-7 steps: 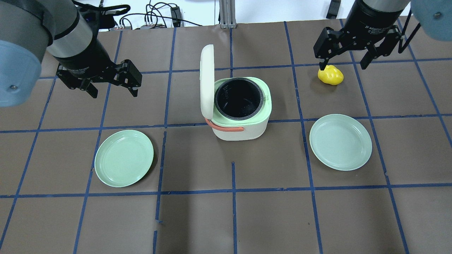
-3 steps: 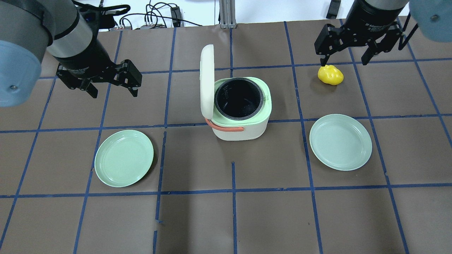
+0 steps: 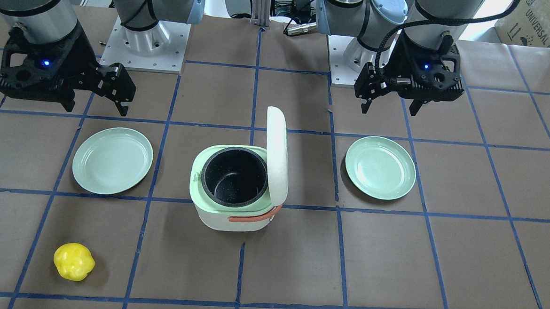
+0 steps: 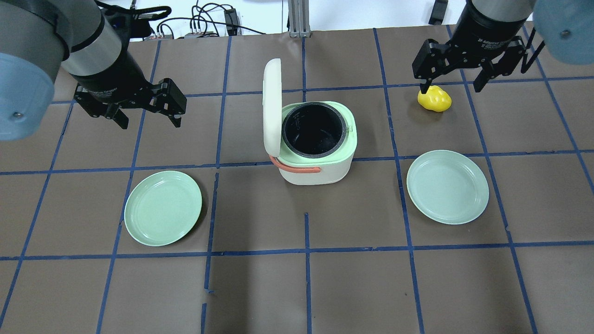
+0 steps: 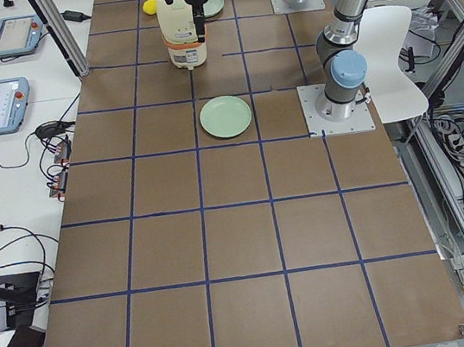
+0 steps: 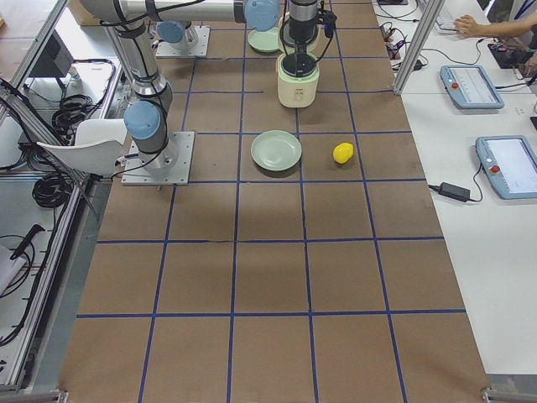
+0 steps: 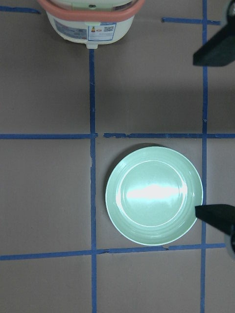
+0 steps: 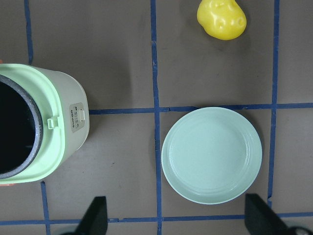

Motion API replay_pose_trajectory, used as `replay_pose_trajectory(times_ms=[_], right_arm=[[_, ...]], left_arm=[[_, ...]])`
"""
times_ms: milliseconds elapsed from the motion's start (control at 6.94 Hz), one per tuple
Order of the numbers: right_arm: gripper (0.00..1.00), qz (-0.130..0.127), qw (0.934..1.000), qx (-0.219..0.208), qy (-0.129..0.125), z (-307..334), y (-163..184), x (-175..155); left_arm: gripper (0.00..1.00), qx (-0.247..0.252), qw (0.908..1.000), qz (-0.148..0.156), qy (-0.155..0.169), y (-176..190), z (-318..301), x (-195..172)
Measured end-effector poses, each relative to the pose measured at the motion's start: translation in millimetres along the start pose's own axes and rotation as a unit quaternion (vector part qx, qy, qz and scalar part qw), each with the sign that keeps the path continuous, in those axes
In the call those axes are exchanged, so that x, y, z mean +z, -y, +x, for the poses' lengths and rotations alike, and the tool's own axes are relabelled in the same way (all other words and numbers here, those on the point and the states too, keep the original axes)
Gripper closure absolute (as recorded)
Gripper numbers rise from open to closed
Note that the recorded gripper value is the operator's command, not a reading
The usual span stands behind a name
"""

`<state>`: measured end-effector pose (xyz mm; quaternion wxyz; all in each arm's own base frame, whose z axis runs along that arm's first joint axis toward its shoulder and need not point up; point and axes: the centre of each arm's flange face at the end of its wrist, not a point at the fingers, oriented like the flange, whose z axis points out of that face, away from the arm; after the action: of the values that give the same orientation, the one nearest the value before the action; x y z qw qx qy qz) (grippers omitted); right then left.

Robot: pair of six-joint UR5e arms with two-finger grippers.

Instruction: Press rice cooker button

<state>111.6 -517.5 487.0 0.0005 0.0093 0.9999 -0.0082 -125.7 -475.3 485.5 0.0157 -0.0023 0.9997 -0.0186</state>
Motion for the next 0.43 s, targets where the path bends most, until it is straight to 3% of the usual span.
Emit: replay_pose_trajectory(times_ms=[432], right_arm=[[0.0, 0.0, 1.0, 0.0, -0.001, -0.1, -8.8, 1.2]], left_arm=[[0.0, 0.0, 1.0, 0.0, 0.0, 0.1, 0.0, -0.2]])
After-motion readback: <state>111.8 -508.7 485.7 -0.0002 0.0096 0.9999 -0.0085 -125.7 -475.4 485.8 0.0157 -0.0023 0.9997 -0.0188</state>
